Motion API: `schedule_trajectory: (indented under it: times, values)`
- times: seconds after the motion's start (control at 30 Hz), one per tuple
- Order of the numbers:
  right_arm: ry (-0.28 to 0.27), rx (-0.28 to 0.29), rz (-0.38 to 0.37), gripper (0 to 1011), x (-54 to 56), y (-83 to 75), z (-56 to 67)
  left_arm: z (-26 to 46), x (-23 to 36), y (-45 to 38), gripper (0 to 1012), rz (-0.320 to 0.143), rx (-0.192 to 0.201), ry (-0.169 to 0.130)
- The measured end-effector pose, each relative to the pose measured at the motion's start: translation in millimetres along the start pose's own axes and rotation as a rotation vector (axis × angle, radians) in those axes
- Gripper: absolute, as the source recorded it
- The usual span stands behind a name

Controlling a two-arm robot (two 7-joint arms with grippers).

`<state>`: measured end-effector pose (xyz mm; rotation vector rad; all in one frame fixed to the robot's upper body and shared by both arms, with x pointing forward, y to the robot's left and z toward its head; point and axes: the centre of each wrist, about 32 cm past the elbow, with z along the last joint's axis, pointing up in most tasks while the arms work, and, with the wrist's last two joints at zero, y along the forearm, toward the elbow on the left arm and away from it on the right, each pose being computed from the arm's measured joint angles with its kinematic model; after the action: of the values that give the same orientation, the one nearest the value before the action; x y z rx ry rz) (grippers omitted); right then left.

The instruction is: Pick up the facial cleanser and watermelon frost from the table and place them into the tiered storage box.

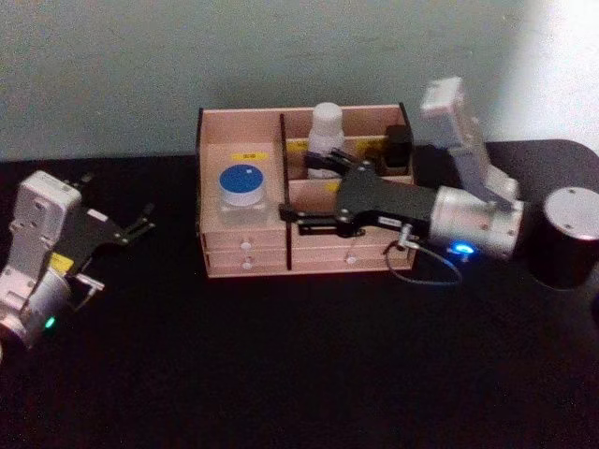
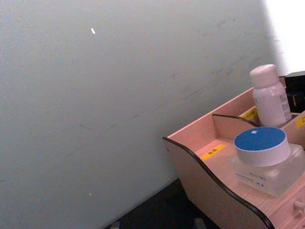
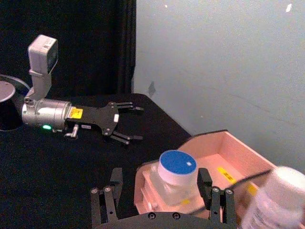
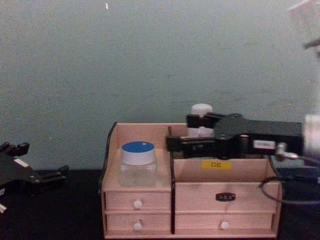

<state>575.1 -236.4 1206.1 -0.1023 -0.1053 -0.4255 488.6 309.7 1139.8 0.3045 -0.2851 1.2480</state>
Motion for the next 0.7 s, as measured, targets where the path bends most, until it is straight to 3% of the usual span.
schedule_trajectory:
  times: [0.3, 0.4, 0.47, 0.5, 0.7]
  values:
    - [-0.022, -0.024, -0.084, 1003, -18.1, -42.5, 0.2, 0.0, 0.0, 0.0, 1001, 0.0, 0.0, 0.0]
    - [-0.02, -0.045, -0.155, 1003, -25.4, -63.9, -2.4, 0.0, 0.0, 0.0, 1001, 0.0, 0.0, 0.0]
    - [-0.02, -0.05, -0.173, 1003, -26.7, -68.6, -2.9, 0.0, 0.0, 0.0, 1001, 0.0, 0.0, 0.0]
    - [-0.018, -0.067, -0.226, 1003, -30.4, -80.6, -4.2, 0.0, 0.0, 0.0, 1001, 0.0, 0.0, 0.0]
    - [-0.03, -0.116, -0.355, 1003, -37.6, -103.0, -6.7, 0.0, 0.0, 0.0, 1001, 0.0, 0.0, 0.0]
